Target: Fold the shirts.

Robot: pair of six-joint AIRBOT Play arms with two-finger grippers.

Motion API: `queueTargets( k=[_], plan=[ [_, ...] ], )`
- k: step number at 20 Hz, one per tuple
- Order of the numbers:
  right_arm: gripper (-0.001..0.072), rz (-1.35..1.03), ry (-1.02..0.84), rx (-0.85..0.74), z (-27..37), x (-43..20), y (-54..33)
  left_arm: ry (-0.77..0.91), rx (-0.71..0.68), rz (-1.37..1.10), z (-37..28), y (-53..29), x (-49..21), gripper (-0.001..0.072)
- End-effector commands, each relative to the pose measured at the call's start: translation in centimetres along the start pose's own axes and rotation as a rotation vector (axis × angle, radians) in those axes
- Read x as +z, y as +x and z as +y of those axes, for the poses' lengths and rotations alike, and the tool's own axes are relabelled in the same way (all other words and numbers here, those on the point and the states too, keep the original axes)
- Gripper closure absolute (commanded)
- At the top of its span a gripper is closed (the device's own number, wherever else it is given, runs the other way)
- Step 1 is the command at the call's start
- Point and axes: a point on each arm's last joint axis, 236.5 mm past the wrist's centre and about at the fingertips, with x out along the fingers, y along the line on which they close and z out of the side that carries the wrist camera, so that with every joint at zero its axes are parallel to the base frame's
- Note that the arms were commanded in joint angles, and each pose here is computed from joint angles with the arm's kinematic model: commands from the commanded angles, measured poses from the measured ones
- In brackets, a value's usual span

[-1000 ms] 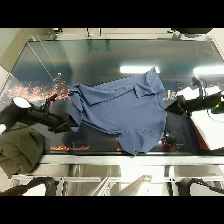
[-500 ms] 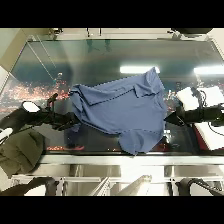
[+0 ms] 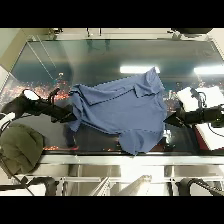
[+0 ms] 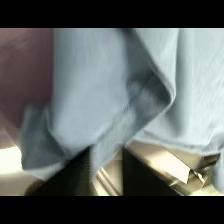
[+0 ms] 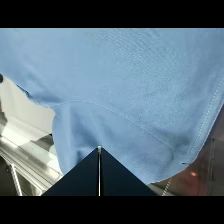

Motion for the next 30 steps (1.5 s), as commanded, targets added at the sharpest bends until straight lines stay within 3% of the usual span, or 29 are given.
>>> queueTargets(
  k=[1, 3, 7, 8, 9, 10, 12, 13, 16, 21, 22, 23, 30],
  plan=[
    [0.0697, 0.001, -0.008, 0.002, 0.0, -0.1, 0.0, 0.012, -0.016, 0.033, -0.5, -0.2, 0.7, 0.0678],
    [0.0696, 0.018, -0.016, -0.022, -0.6, -0.5, 0.0, 0.047, -0.036, 0.073, -0.8, -1.4, 0.2, 0.0679],
    [0.0695, -0.005, 0.199, -0.121, -4.8, -3.8, 0.4, 0.046, -0.006, 0.034, 0.6, -5.1, -1.5, 0.0706],
    [0.0695, -0.051, 0.26, -0.137, -6.0, -4.4, 0.5, 0.043, 0.016, 0.018, 1.3, -5.7, -2.3, 0.063],
    [0.069, -0.079, 0.299, -0.147, -6.8, -4.9, 0.8, 0.035, 0.039, 0.009, 2.1, -6.2, -3.1, 0.0385],
    [0.0671, -0.091, 0.317, -0.158, -7.6, -5.3, 1.3, 0.026, 0.053, -0.005, 2.7, -6.5, -3.6, 0.0367],
    [0.0285, -0.079, 0.341, -0.163, -8.2, -5.8, 1.9, 0.016, 0.055, -0.008, 3.0, -6.5, -4.7, 0.0367],
    [0.0202, -0.088, 0.355, -0.16, -8.5, -5.5, 2.1, 0.018, 0.057, -0.006, 3.0, -6.5, -5.1, 0.0367],
    [0.0215, -0.146, 0.341, -0.127, -8.8, -3.6, 2.7, 0.044, 0.073, 0.0, 2.7, -6.0, -5.3, 0.0367],
    [0.0231, -0.18, 0.302, 0.081, -6.4, -1.1, 5.9, 0.112, 0.085, 0.02, 1.1, -4.7, -5.6, 0.0367],
    [0.0405, -0.176, 0.3, 0.112, -5.9, -1.0, 6.7, 0.118, 0.085, 0.039, 1.0, -4.3, -5.8, 0.0367],
    [0.063, -0.168, 0.292, 0.143, -5.3, -0.9, 7.4, 0.122, 0.085, 0.062, 0.9, -3.7, -6.1, 0.0367],
    [0.0629, -0.136, 0.264, 0.227, -3.4, -1.3, 7.9, 0.095, 0.104, 0.153, 1.8, 0.8, -6.2, 0.0367]
  ],
)
